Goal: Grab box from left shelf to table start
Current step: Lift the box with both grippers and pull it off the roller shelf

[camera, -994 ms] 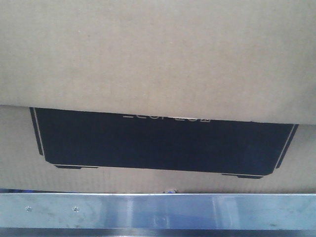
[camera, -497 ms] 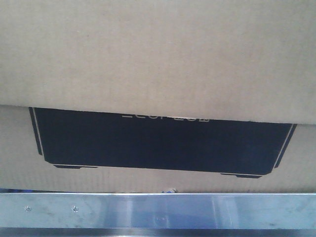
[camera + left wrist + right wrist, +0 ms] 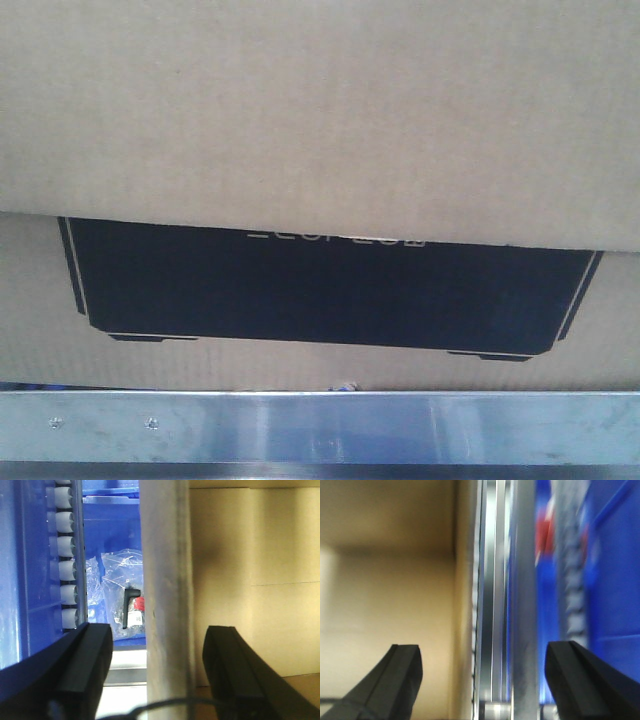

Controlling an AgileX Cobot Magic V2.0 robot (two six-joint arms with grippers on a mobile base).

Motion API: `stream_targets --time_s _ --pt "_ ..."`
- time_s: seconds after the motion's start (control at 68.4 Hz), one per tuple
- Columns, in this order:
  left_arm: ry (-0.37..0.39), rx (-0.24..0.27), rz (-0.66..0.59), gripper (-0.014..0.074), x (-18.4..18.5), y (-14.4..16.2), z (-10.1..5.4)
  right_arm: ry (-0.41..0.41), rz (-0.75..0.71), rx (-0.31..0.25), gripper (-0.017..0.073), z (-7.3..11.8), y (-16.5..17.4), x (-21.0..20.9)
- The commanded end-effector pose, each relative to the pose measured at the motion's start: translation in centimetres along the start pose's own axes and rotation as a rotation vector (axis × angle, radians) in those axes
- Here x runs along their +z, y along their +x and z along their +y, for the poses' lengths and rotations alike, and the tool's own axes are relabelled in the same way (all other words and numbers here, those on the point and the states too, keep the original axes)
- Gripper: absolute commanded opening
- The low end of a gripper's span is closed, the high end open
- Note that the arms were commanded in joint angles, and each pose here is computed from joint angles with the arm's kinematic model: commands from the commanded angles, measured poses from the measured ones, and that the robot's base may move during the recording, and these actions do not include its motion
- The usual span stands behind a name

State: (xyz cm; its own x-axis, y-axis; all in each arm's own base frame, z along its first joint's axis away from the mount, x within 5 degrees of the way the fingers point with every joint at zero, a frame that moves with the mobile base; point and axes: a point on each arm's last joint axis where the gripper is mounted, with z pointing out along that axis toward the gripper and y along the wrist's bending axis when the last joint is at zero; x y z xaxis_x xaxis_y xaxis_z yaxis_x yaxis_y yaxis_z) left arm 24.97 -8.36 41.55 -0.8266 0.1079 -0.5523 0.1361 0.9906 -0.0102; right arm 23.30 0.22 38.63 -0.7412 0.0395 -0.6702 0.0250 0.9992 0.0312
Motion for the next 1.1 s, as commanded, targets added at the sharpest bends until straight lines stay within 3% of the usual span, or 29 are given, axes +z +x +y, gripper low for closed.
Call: stream_targets --time_s 0.0,0.102,0.161,0.249,0.278,0.322,0.395,0.453,0.687,0.819,0.936,1.082 --pt "0.001 -0.017 -0.077 0.0318 -1.9 -0.4 0.3 -0.001 -0.052 -0.011 0.0599 0.0 -1.5 0.8" --pt "0.004 -0.018 -0.081 0.0318 -1.9 -0.4 0.3 0.001 -0.001 -0.012 0.0549 0.0 -1.6 2.7" --pt "0.004 -0.018 -0.083 0.0312 -1.9 -0.4 0.3 0.002 0.018 -0.012 0.0461 0.0 -1.7 3.5" --pt "0.004 -0.018 -0.083 0.0232 -1.9 -0.4 0.3 0.002 0.015 -0.019 0.0267 0.0 -1.7 3.7" --pt "0.004 -0.018 -0.083 0.0143 -1.9 -0.4 0.3 0.002 0.006 -0.02 0.0132 0.0 -1.8 3.6" --pt "0.004 -0.018 -0.083 0.0044 -1.9 -0.4 0.3 0.001 0.0 -0.02 0.0038 0.0 -1.8 3.4" --pt "0.004 -0.018 -0.083 -0.012 -1.9 -0.4 0.3 0.001 -0.009 -0.02 0.0078 0.0 -1.8 3.2" --pt "0.007 -0.016 -0.087 -0.0069 -1.9 -0.5 0.3 0.001 -0.011 -0.02 0.0062 0.0 -1.8 3.2" --pt "0.022 -0.023 -0.113 -0.0086 -2.6 -0.3 0.3 0.0 -0.037 -0.021 0.005 0.1 -1.8 2.4" --pt "0.088 -0.043 -0.215 -0.0086 -5.4 0.8 0.4 -0.009 -0.15 -0.017 0.005 0.1 -1.8 -0.9" --pt "0.122 -0.059 -0.316 -0.0086 -7.5 2.6 0.9 -0.028 -0.248 -0.006 0.005 0.2 -1.2 -3.9" --pt "0.13 -0.059 -0.351 -0.0086 -7.8 6.1 1.6 -0.062 -0.321 0.014 0.005 0.3 0.8 -6.4"
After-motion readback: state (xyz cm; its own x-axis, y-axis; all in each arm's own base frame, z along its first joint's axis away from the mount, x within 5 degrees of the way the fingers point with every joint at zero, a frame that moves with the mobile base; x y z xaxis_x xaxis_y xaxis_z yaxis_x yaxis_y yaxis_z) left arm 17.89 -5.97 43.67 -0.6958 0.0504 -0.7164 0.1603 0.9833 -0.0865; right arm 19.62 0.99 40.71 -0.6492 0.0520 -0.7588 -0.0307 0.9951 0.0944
